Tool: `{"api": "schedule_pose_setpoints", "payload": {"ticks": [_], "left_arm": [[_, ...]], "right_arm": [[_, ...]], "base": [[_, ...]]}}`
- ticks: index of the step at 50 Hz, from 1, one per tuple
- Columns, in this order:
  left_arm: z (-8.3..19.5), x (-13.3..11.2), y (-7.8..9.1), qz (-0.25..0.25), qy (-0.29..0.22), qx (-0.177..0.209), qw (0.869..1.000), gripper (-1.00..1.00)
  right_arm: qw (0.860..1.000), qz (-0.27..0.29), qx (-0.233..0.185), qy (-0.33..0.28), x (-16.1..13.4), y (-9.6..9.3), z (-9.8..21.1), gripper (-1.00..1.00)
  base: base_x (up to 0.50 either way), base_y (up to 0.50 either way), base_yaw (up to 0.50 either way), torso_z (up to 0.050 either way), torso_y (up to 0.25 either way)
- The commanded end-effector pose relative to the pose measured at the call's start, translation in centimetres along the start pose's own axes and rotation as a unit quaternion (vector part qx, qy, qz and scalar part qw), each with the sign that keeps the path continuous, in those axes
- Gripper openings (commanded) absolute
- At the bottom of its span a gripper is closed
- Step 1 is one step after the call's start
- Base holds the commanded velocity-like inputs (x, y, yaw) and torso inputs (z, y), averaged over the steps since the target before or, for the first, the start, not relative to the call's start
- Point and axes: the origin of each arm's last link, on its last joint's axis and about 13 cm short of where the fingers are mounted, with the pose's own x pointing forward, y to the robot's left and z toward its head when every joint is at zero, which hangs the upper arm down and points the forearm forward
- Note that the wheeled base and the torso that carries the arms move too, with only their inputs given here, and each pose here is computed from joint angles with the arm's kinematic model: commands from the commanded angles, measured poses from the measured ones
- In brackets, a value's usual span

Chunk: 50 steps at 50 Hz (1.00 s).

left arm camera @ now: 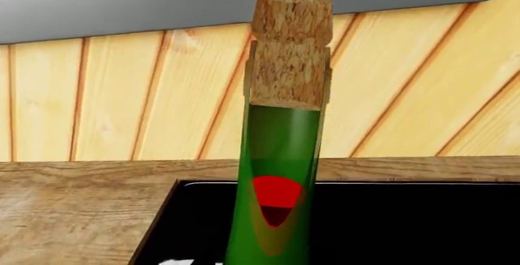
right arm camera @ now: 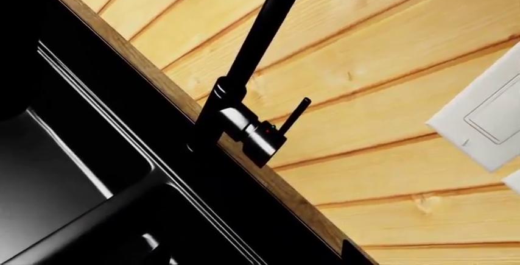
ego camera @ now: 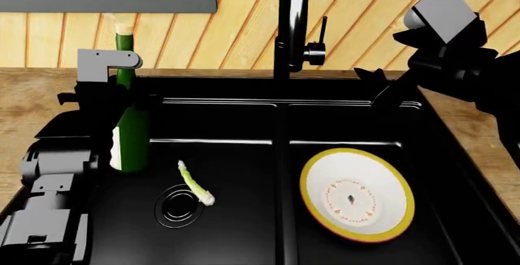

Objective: Pick the bowl and bottle and place them in the sink. Then turn on the water.

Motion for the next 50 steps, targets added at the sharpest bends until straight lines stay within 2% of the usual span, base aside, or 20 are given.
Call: {"api": "schedule_pose_setpoints", "payload": {"ticks": [1, 18, 32, 50], "left_arm": [[-0.7, -1.0, -0.1, -0.036, -0.002, 0.015, 0.999, -1.0], [-2.9, -1.5, -0.3, -0.042, 0.028, 0.005, 0.999, -1.0], [-3.5, -4.3, 0.3, -0.057, 0.036, -0.006, 0.998, -1.0], [-4.3, -5.3, 0.2, -0.069, 0.044, -0.008, 0.997, -1.0]], "right_arm": [[1.0, 0.004, -0.004, -0.003, 0.2, 0.1, 0.0, 1.0], [1.0, 0.007, -0.003, -0.002, 0.4, 0.2, 0.0, 1.0], [1.0, 0.009, -0.002, -0.003, 0.4, 0.2, 0.0, 1.0], [1.0, 0.011, -0.001, -0.004, 0.5, 0.3, -0.1, 1.0]], "base": [[0.0, 0.0, 0.0, 0.0, 0.0], [0.0, 0.0, 0.0, 0.0, 0.0], [0.0, 0.0, 0.0, 0.0, -0.001], [0.0, 0.0, 0.0, 0.0, -0.003]]}}
